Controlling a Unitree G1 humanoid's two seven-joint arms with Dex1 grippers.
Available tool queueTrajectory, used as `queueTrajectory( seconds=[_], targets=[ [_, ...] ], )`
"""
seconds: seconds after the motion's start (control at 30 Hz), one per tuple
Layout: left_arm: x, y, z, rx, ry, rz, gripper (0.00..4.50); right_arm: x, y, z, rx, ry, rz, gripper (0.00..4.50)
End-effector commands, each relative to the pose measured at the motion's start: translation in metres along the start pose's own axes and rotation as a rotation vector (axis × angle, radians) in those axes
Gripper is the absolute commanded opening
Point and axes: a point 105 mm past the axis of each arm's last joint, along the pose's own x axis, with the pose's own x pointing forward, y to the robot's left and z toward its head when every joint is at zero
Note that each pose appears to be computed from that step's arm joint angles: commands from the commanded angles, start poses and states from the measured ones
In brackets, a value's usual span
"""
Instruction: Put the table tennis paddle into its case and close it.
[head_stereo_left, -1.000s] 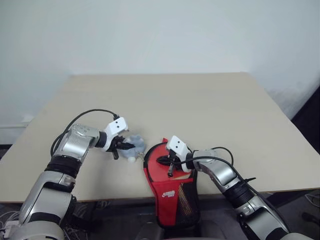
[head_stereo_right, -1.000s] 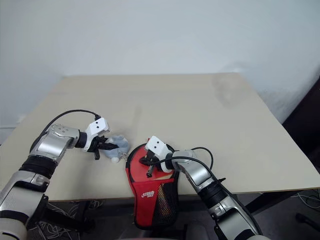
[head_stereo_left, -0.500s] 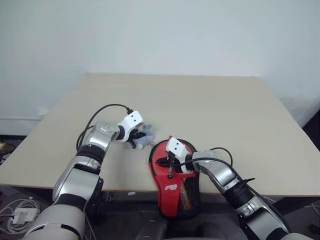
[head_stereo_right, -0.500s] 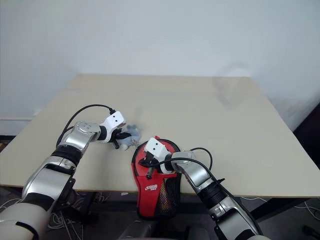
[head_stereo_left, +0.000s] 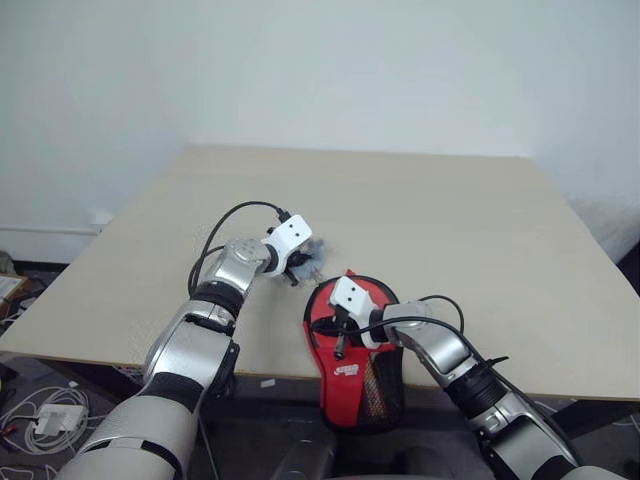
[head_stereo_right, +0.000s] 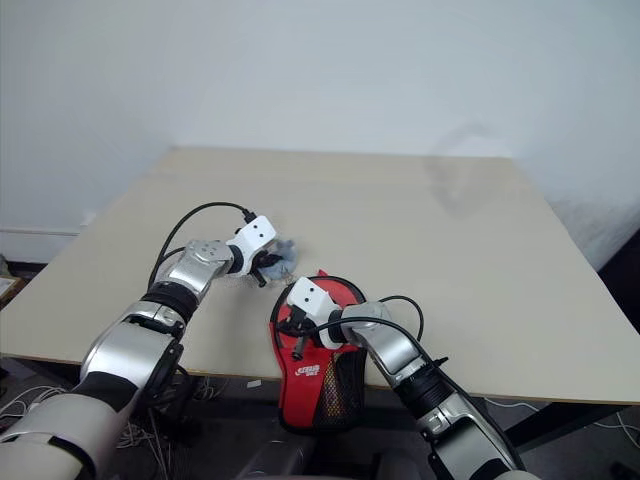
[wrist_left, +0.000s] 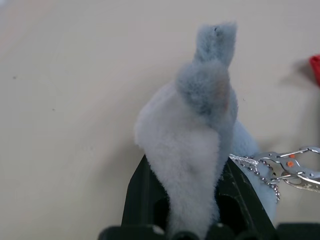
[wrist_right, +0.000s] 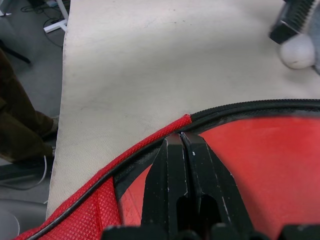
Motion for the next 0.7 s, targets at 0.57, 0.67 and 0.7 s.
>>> queueTrajectory(
  seconds=[0.57,0.67,0.7],
  targets=[
    [0.011,0.009,0.088,0.097,-0.239,0.203,0.33,0.003,0.004,-0.006,0.013,0.023,0.009,0.00],
    [0.011,-0.003,0.095,0.155,-0.301,0.140,0.33,0.003,0.004,-0.006,0.017,0.022,0.008,0.00],
    [0.011,-0.008,0.096,0.165,-0.319,0.111,0.33,0.003,0.004,-0.006,0.017,0.021,0.007,0.00]
  ],
)
